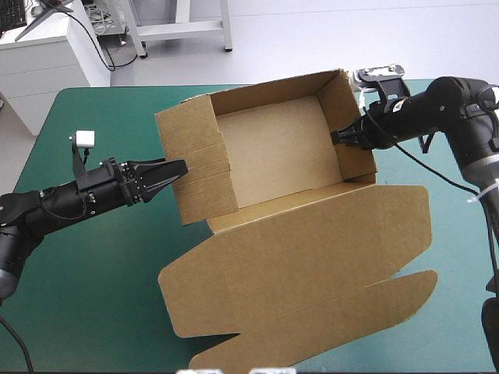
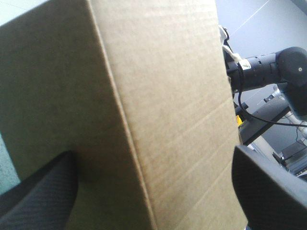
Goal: Fold the box
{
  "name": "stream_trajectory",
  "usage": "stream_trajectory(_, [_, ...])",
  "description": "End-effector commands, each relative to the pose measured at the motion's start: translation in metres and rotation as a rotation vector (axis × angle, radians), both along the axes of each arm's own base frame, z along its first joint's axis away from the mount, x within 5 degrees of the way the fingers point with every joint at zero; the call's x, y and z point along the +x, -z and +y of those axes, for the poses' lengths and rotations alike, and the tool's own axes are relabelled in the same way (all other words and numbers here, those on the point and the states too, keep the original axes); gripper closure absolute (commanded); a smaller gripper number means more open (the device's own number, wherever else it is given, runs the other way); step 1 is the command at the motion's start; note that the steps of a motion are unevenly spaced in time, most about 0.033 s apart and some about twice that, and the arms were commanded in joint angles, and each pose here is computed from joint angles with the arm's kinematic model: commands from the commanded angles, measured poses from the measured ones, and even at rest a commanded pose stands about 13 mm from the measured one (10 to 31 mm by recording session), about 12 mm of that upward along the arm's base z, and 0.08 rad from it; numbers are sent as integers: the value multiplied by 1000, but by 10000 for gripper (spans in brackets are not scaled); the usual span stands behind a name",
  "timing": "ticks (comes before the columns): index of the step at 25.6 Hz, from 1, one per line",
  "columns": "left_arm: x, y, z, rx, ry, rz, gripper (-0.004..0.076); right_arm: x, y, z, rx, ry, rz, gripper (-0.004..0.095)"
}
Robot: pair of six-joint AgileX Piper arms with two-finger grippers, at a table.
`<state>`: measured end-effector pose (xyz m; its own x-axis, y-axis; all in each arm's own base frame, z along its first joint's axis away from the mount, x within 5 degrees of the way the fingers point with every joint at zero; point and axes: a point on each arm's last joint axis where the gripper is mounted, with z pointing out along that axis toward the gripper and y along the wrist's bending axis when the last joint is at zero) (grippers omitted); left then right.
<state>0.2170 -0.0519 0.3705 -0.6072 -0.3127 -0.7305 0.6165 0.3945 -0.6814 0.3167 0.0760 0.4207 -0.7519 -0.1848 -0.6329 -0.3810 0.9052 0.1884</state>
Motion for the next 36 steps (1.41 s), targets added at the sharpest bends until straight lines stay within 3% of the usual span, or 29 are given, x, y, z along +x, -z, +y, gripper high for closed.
stream_trajectory(1, [-12,-20,-7,-72,88,-38,107,-16,-29,13,56,9,-128,907])
stream_trajectory(9, [-2,-19,-22,257,-89,236,107,-22,-34,34,19,39,-185,907])
stream_trajectory(14, [2,-19,-30,329,-255,318,107,-23,-35,38,38,46,-193,907])
stream_trajectory(17, [5,-19,-33,342,-331,318,107,-25,-34,42,12,37,-202,906])
stream_trajectory(26, [23,-26,-42,334,-327,303,142,-34,-34,63,-87,54,-248,907])
stream_trajectory(31, [20,-22,-48,369,-310,329,143,-34,-36,65,-64,74,-257,906])
stream_trajectory(36, [14,-16,-68,461,-387,328,146,-32,-38,66,-38,87,-283,906])
